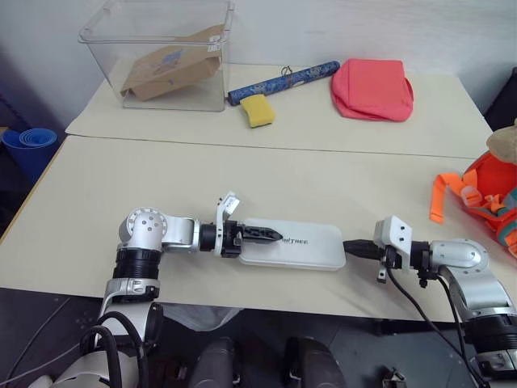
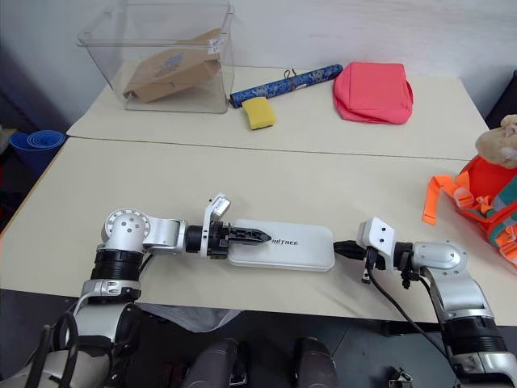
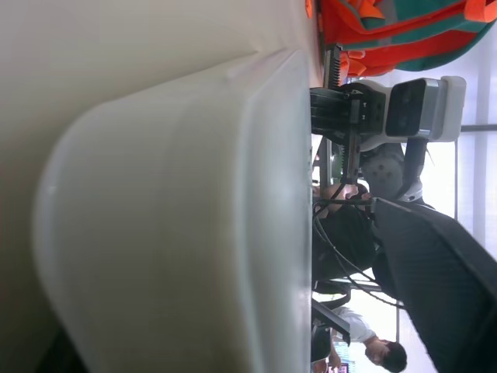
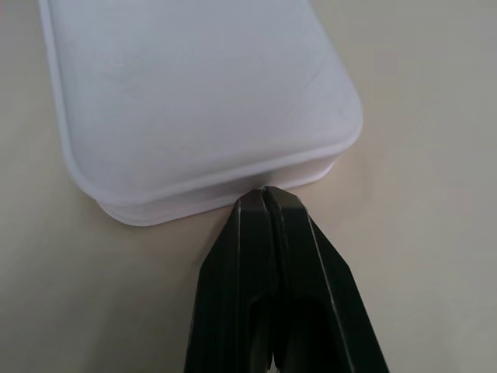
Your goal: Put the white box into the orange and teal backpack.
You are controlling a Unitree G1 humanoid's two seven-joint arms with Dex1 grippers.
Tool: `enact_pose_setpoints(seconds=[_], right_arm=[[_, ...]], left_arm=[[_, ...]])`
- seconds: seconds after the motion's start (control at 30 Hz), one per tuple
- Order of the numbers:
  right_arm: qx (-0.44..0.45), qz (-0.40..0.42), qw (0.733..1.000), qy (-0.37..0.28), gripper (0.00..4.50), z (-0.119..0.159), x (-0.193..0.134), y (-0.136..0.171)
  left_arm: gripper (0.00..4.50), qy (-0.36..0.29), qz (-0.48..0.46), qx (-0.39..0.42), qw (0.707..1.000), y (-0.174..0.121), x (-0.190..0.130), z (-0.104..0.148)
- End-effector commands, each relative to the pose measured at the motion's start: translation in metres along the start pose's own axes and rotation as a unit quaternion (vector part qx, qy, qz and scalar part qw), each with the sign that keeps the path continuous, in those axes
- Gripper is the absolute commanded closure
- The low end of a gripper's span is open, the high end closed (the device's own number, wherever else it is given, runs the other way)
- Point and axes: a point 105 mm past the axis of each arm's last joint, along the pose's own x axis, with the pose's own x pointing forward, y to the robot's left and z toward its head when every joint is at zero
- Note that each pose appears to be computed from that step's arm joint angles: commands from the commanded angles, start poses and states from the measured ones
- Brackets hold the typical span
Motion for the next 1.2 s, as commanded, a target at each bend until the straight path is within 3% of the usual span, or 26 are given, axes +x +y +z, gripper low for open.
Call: enact_pose_setpoints(seconds=[0.03,0.13,0.17,0.27,0.3,0.37,0.47,0.53,0.63,0.7,0.83,1.07,1.2], right_arm=[[0.001,-0.018,1.000,-0.015,4.50,0.004,-0.005,0.000],[0.021,-0.054,0.998,-0.027,4.50,0.003,-0.017,-0.002],[0.040,-0.077,0.995,-0.040,4.32,0.004,-0.028,-0.001],[0.086,-0.139,0.985,-0.058,3.55,0.004,-0.059,0.004],[0.091,-0.167,0.980,-0.058,3.20,0.004,-0.070,0.006],[0.115,-0.273,0.953,-0.064,2.56,-0.002,-0.108,0.007],[0.129,-0.388,0.911,-0.057,1.56,-0.010,-0.153,0.014],[0.139,-0.461,0.876,-0.034,0.95,-0.021,-0.187,0.026],[0.135,-0.526,0.840,0.001,0.04,-0.031,-0.223,0.035],[0.125,-0.555,0.822,0.009,0.04,-0.030,-0.244,0.032],[0.126,-0.526,0.841,0.001,0.04,-0.025,-0.241,0.010],[0.097,-0.528,0.843,-0.036,0.04,-0.012,-0.230,-0.087],[0.110,-0.524,0.843,-0.049,0.04,-0.007,-0.214,-0.122]], left_arm=[[2.05,-0.005,-0.023,0.003,1.000,-0.011,-0.002,0.004],[2.96,-0.009,-0.027,0.031,0.999,-0.017,-0.007,0.004],[3.20,-0.016,-0.026,0.065,0.997,-0.021,-0.010,0.004],[3.29,-0.026,-0.024,0.171,0.985,-0.027,-0.012,0.001],[3.29,-0.029,-0.029,0.226,0.973,-0.028,-0.012,0.000],[3.29,-0.037,-0.085,0.376,0.922,-0.040,-0.015,-0.006],[3.29,-0.030,-0.138,0.493,0.859,-0.048,-0.019,-0.016],[3.29,-0.049,-0.159,0.538,0.826,-0.053,-0.023,-0.015],[3.29,-0.080,-0.175,0.557,0.808,-0.059,-0.028,-0.010],[3.29,-0.068,-0.167,0.580,0.794,-0.057,-0.032,-0.012],[3.29,-0.062,-0.162,0.592,0.787,-0.054,-0.037,-0.011],[3.29,-0.073,-0.159,0.607,0.775,-0.061,-0.042,-0.006],[3.29,-0.074,-0.155,0.610,0.774,-0.063,-0.044,-0.005]])
